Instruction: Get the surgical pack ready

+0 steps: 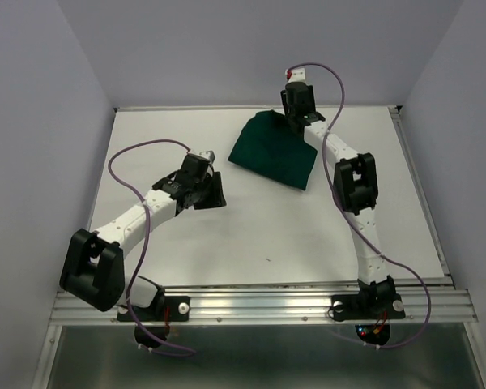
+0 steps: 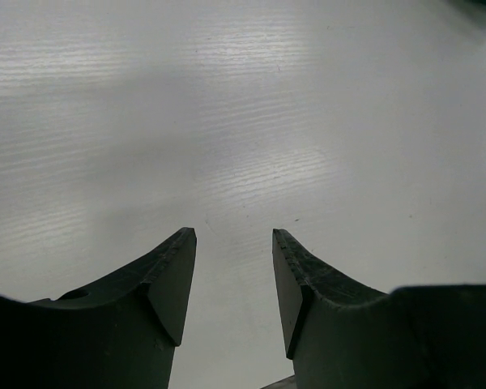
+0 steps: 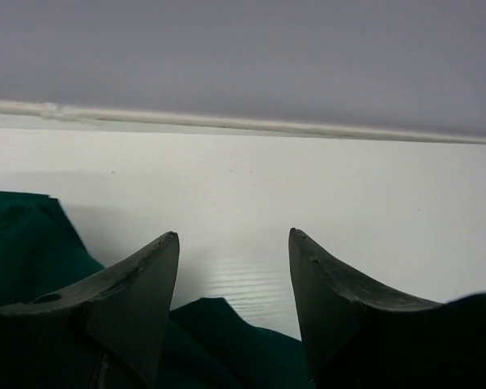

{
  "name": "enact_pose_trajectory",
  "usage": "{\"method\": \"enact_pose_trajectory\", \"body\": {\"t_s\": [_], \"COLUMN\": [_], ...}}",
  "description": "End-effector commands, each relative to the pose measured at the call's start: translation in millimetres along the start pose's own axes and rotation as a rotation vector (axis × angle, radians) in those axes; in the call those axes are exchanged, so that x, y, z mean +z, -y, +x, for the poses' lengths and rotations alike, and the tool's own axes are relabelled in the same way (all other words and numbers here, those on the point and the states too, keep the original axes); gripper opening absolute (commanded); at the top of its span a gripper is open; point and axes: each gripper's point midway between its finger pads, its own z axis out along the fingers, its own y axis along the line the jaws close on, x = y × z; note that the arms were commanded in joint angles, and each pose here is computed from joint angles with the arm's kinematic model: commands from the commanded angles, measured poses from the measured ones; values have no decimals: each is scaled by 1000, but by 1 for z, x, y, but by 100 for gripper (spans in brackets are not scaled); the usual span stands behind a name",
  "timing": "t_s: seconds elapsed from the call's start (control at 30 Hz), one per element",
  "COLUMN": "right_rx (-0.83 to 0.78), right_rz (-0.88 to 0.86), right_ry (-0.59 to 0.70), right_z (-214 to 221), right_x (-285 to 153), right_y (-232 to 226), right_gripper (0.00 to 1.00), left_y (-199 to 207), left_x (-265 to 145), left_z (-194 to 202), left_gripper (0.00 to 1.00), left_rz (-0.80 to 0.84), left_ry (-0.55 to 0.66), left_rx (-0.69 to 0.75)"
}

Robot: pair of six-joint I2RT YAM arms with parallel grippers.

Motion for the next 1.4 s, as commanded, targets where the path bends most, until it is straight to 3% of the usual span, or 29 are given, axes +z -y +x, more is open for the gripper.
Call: {"method": "enact_pose_trajectory", "body": {"t_s": [0.0, 0.2, 0.27, 0.43, 0.63, 0.73, 0.83, 0.97, 1.37], "right_rx": [97, 129, 135, 220, 209, 208, 199, 290, 394], "right_rz": [79, 16, -9, -98, -190, -193, -181, -185, -250], "right_ry": [113, 66, 16, 25, -54, -75, -139, -180, -199], "right_z": [-66, -66, -48, -59, -40, -48, -29, -19, 6], "right_x": [-22, -60, -68, -108, -118, -109, -85, -63, -3], "right_y": [38, 48, 46, 50, 35, 30, 21, 16, -12], "right_gripper": [62, 63, 64, 64, 60, 60, 59, 58, 55], "left_y": [6, 5, 5, 7, 6, 7, 7, 4, 0], "left_x": [0, -2, -4, -13, -30, -40, -46, -55, -64], "left_z": [-7, -3, -2, -1, -3, -4, -4, -5, 3], "left_gripper": [54, 54, 54, 53, 54, 54, 54, 54, 54], "left_rz": [34, 42, 49, 64, 71, 81, 82, 75, 77], "left_ry": [24, 25, 31, 52, 99, 127, 138, 163, 178], "left_rx": [20, 14, 7, -1, -16, -24, -31, -42, -64]}}
